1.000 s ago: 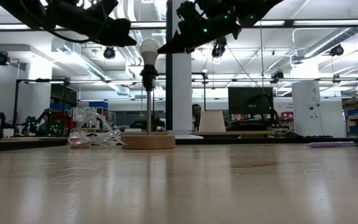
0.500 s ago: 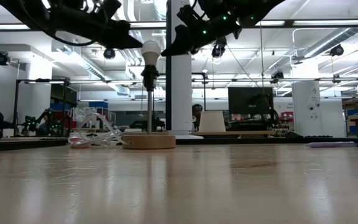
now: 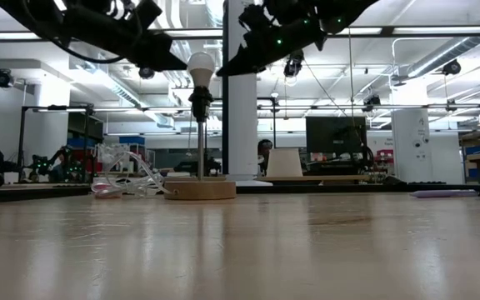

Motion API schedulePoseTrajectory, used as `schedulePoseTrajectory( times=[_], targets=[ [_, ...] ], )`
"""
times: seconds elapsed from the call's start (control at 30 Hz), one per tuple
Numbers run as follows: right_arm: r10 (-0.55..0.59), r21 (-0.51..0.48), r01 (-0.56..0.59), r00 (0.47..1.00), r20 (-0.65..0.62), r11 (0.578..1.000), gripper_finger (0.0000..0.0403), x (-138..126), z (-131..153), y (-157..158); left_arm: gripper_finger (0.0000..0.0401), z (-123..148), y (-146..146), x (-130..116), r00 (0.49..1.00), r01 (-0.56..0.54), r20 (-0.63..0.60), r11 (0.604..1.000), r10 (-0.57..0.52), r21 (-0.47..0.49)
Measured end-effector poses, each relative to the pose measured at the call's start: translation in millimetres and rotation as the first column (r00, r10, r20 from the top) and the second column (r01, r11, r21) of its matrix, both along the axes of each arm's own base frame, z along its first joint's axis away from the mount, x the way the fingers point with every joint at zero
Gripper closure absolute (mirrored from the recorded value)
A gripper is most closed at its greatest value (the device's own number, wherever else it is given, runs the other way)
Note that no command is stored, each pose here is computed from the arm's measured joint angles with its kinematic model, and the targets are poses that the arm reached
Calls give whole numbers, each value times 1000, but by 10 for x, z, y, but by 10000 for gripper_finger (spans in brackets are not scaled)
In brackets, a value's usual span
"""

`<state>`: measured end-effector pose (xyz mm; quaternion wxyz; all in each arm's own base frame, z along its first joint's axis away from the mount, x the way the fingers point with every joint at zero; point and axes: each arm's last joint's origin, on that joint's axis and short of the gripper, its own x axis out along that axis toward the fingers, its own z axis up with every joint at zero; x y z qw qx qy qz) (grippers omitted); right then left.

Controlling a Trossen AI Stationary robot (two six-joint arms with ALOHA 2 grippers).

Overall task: Screw lightbulb
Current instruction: Remove the lightbulb from the wooden table lamp

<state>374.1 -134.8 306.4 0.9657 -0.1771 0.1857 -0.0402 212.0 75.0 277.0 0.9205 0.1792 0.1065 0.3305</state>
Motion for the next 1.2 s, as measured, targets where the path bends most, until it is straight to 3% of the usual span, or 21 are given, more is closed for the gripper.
schedulePoseTrajectory(
  times=[0.1,0.33,0.5,0.63,0.83,1.0,1.2],
  targets=[
    [78,31,-80,995,55,996,401,16,42,21,401,16,32,9,999,-43,28,999,42,12],
    [26,52,-32,993,113,998,401,35,87,-6,401,-25,70,79,998,-47,39,999,46,14],
    [-71,39,68,993,96,997,401,28,74,-38,401,-79,53,136,998,56,25,998,-56,-13],
    [-81,37,78,992,96,996,401,26,73,-48,401,-79,31,152,990,138,36,990,-137,-24],
    [-100,41,97,993,65,994,401,11,45,-65,401,-43,-21,137,985,169,46,985,-168,-18],
    [-71,-11,71,997,-7,997,401,-7,-13,-55,401,73,-26,53,991,106,76,993,-109,47],
    [6,-3,-6,1000,14,1000,401,0,6,-30,401,151,64,1,992,-83,109,989,70,123]
  ],
)
